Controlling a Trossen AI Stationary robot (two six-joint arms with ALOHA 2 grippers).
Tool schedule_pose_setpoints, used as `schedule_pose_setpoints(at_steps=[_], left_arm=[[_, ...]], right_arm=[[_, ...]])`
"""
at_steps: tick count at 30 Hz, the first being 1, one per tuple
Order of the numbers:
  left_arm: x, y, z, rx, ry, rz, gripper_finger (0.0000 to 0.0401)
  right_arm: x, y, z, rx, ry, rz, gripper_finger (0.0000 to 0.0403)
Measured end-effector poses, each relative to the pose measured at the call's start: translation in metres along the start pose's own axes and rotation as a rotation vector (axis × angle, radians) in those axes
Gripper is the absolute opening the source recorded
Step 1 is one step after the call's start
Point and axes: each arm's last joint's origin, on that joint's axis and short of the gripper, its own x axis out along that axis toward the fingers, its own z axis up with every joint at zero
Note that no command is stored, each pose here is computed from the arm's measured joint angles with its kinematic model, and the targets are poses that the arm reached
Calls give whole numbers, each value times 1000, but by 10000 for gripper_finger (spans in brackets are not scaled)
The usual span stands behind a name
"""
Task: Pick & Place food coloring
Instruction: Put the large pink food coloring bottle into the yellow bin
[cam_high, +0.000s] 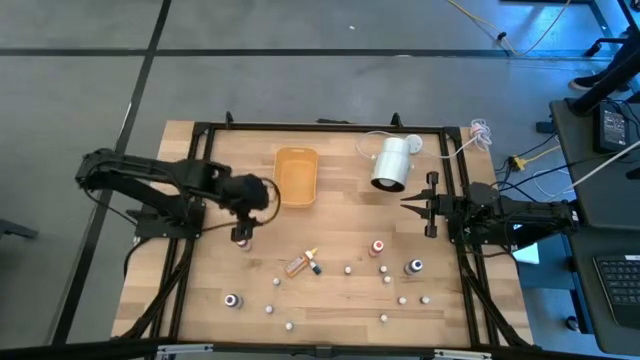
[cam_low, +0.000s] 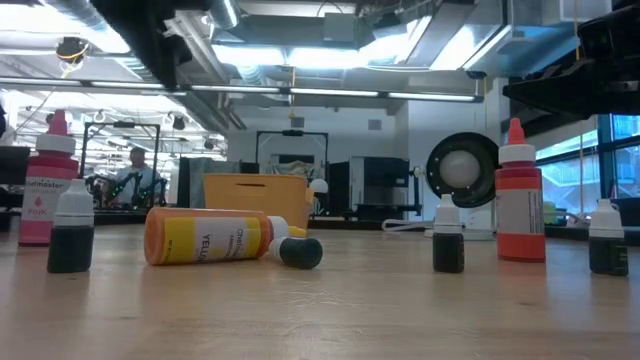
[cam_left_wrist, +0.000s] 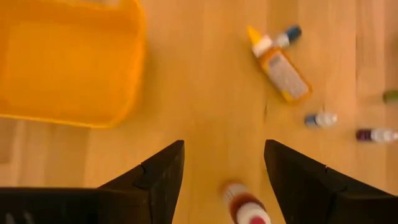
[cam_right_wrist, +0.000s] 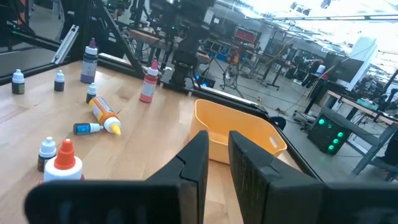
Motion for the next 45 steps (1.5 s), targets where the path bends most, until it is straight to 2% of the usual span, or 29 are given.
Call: schedule_pose_setpoints(at_steps=[5,9,14,20,25,33,45], left_arm=[[13,-14,-3,-24,85,39,217],[20,-25,-5,17,123,35,219],[26,-33,-12,43,205,47,215],[37,-40,-20,68,275,61,218],[50,-41,-29,90,336,79,218],[64,-35,-46,33,406,119,217],[65,-35,-47,19,403,120,215]], right_arm=[[0,0,0,0,0,1,67],[0,0,0,-1,-1,0,67],[0,0,1,-66,-8,-3,67],[0,-1,3,-68,-27,-10,67],[0,-1,3,-68,-27,-10,67],[0,-1,3,-68,-26,-10,67],[0,-1,3,-68,-26,-9,67]])
